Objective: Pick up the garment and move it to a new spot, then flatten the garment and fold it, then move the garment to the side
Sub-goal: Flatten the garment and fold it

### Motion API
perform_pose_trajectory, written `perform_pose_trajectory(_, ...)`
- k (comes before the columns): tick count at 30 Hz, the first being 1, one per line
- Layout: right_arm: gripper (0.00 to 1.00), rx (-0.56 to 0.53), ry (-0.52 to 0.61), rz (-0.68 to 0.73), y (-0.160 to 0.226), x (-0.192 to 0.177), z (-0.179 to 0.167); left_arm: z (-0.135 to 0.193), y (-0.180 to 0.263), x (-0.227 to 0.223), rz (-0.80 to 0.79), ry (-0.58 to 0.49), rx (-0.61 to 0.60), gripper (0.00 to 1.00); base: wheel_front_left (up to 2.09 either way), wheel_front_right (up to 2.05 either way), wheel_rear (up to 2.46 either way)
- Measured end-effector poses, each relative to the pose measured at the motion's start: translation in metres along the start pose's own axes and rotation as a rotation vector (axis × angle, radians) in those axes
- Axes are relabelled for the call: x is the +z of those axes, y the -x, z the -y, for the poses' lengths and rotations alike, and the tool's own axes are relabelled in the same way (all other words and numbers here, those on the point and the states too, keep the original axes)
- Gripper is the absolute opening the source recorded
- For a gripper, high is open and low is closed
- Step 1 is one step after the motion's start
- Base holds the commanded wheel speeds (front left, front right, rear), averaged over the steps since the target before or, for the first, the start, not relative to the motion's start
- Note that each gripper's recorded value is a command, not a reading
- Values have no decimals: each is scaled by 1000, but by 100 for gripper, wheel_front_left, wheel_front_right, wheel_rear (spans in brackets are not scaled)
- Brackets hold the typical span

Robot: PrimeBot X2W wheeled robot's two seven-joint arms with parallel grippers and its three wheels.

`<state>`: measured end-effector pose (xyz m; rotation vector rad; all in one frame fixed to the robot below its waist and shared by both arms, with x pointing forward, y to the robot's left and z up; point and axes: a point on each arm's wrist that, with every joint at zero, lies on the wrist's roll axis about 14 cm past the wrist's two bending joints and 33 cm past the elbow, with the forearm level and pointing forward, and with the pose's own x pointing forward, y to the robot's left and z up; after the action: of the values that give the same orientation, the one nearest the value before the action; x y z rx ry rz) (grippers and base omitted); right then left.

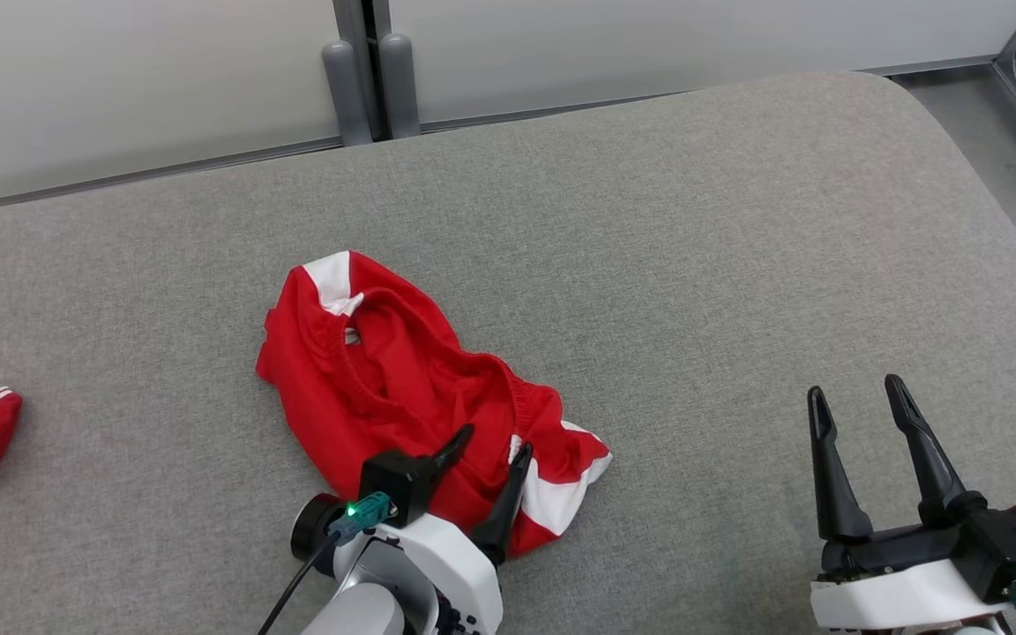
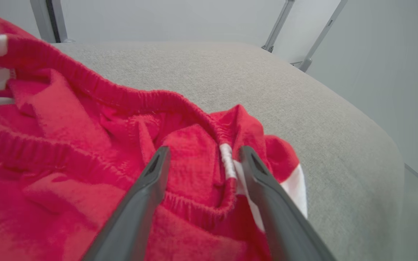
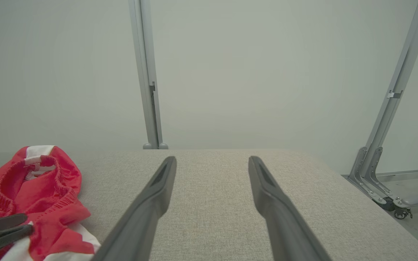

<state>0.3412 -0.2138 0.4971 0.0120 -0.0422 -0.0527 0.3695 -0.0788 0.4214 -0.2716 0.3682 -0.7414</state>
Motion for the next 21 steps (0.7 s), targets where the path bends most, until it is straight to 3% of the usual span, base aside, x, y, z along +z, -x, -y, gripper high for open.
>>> perform_pose_trajectory(8,100,0,-5,-1,1,0,-1,-5,-1,11,52,2,37,100,0,0,0)
perform_pose_trajectory(16,100,-4,-13,-7,0,-2,0,8,-2,-4,-6,-105,-26,100,0,0,0)
perform_pose_trajectory(18,100,-6,-13,-6,0,-2,1,12,-3,-7,-19,-130,-42,47,0,0,0)
perform_pose_trajectory(19,100,-7,-13,-6,0,-2,1,13,-3,-10,-26,-138,-49,6,0,0,0)
perform_pose_trajectory(21,100,-10,-12,-5,1,-1,2,14,-2,-14,-40,-146,-53,0,0,0,0)
